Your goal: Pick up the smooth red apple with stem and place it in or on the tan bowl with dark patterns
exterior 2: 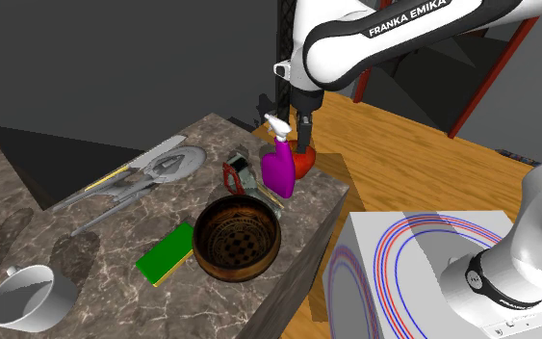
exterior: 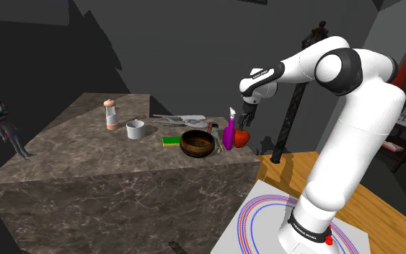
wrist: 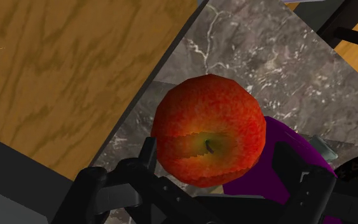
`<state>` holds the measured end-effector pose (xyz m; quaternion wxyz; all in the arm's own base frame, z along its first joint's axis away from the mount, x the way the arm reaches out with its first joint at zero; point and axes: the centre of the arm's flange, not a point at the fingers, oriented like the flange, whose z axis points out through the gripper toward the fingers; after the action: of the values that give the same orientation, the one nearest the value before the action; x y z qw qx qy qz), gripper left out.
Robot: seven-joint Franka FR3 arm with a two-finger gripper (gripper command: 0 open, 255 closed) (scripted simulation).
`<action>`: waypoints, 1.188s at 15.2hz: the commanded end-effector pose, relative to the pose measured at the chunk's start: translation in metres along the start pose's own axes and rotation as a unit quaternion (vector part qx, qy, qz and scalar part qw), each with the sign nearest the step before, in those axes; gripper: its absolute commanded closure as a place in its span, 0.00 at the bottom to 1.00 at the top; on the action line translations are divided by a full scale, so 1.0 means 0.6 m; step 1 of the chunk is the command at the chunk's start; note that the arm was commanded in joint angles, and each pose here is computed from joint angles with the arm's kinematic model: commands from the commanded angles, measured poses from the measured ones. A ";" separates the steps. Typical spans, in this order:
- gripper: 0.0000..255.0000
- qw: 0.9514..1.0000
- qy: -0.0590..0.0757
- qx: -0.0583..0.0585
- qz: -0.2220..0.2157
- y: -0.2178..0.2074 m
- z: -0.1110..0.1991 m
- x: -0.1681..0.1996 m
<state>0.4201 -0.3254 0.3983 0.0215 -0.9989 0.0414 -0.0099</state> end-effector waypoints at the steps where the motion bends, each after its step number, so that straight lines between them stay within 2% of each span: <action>1: 0.00 1.000 0.000 0.000 0.000 0.000 0.000 0.000; 2: 1.00 1.000 0.000 0.000 0.000 0.000 0.000 0.000; 11: 1.00 1.000 0.000 0.000 0.000 0.000 0.000 0.000; 18: 1.00 1.000 0.000 0.000 0.000 -0.003 -0.061 0.001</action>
<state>0.4206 -0.3258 0.4297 0.0215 -0.9989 0.0414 -0.0101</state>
